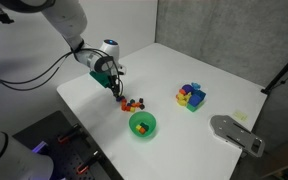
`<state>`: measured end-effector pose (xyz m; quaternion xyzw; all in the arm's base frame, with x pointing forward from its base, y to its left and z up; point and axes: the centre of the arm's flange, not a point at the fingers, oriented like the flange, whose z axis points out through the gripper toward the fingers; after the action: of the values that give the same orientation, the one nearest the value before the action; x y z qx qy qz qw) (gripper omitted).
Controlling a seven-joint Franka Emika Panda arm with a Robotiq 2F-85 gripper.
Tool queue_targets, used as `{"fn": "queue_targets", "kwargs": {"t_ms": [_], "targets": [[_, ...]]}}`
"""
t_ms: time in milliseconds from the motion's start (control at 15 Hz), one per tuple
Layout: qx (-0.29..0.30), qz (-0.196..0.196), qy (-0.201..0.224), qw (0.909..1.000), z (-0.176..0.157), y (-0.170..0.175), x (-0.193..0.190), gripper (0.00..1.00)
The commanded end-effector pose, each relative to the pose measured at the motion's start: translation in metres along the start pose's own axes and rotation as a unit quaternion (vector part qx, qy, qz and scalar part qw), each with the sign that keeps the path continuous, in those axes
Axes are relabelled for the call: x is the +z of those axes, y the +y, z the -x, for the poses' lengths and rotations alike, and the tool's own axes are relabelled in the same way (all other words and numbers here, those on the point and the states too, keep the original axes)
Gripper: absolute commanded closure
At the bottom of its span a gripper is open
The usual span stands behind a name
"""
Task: Put the green block inside the bowl
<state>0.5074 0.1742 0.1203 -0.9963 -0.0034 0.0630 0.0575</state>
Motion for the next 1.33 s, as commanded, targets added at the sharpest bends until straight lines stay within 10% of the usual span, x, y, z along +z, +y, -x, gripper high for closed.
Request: {"fn": "queue_targets", "kwargs": {"t_ms": [0, 1267], "targets": [[0.0, 0.006, -0.006, 1.0, -0.02, 0.001, 0.019, 0.0], [-0.012, 0.016, -0.026, 0.9995, -0.048, 0.006, 0.081, 0.0]]}}
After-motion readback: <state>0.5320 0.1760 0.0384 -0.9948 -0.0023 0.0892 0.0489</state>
